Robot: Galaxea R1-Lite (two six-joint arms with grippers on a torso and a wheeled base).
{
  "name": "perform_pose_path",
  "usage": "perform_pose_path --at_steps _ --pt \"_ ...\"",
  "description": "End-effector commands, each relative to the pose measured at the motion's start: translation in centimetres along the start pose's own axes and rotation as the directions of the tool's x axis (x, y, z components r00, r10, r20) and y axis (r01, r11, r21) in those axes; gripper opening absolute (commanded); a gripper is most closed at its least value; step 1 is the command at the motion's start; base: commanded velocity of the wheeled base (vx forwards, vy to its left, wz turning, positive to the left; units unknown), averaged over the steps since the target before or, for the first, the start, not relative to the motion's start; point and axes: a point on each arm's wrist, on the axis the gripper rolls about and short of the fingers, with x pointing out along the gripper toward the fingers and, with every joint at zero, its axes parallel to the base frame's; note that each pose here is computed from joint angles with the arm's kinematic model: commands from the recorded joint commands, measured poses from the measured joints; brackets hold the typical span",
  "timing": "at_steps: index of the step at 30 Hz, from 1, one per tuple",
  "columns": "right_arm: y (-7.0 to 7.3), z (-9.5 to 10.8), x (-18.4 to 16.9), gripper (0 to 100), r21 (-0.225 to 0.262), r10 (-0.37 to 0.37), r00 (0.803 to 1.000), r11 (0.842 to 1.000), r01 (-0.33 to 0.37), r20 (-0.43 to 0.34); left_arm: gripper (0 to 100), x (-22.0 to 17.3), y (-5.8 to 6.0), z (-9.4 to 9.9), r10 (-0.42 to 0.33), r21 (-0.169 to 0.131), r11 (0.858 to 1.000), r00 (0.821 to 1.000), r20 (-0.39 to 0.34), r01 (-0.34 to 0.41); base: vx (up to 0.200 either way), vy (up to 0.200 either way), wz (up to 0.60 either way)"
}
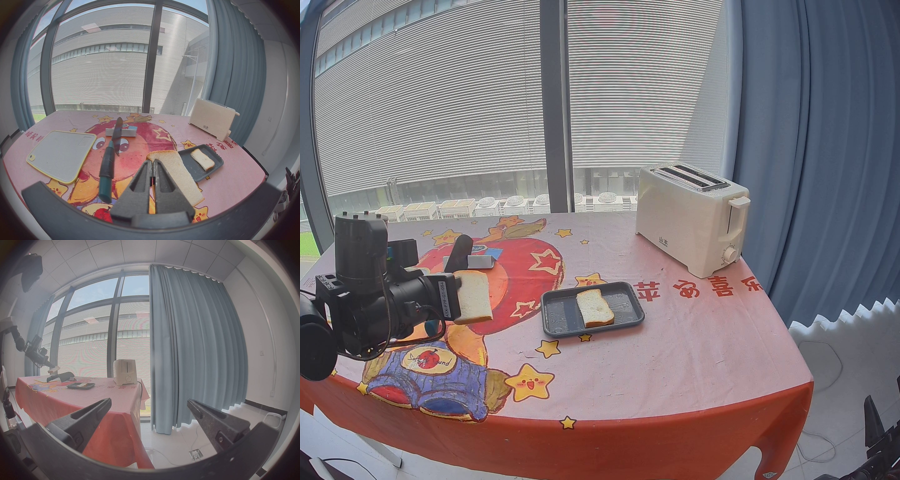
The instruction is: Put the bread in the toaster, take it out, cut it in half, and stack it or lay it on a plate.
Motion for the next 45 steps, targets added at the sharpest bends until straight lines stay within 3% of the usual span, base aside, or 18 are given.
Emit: perform_pose_path --at_steps 1,11,12,19,35,37,39,45 --pt "0.0 -0.5 0.0 100 0.0 0.0 1.0 1.0 0.0 0.0 0 -0.1 -0.8 -0.5 -0.029 0.017 0.999 0.999 -0.018 0.03 0.0 0.0 0.0" --pt "0.0 -0.5 0.0 100 0.0 0.0 1.0 1.0 0.0 0.0 0 -0.1 -1.6 -0.2 -0.061 0.023 0.998 0.998 -0.005 0.061 0.0 0.0 0.0" --pt "0.0 -0.5 0.0 100 0.0 0.0 1.0 1.0 0.0 0.0 0 0.3 -2.7 -0.2 -0.093 0.037 0.995 0.996 -0.014 0.094 0.0 0.0 0.0" --pt "0.0 -0.5 0.0 100 0.0 0.0 1.0 1.0 0.0 0.002 0 2.9 -4.9 -0.6 -0.054 0.071 0.996 0.998 -0.04 0.057 0.0 0.0 0.0" --pt "0.0 -0.5 0.0 100 0.0 0.0 1.0 1.0 0.0 0.0 0 3.3 -7.8 2.1 -0.145 0.073 0.987 0.989 0.033 0.142 0.0 0.0 0.0" --pt "0.0 -0.5 0.0 100 0.0 0.0 1.0 1.0 0.0 0.0 0 3.4 -7.8 2.1 -0.148 0.072 0.987 0.989 0.032 0.145 0.0 0.0 0.0" --pt "0.0 -0.5 0.0 100 0.0 0.0 1.0 1.0 0.0 0.0 0 3.5 -8.8 2.2 -0.181 0.087 0.98 0.983 0.004 0.18 0.0 0.0 0.0" --pt "0.0 -0.5 0.0 100 0.0 0.0 1.0 1.0 0.0 0.0 0 3.9 -9.3 3.0 -0.202 0.086 0.975 0.979 -0.021 0.203 0.0 0.0 0.0"
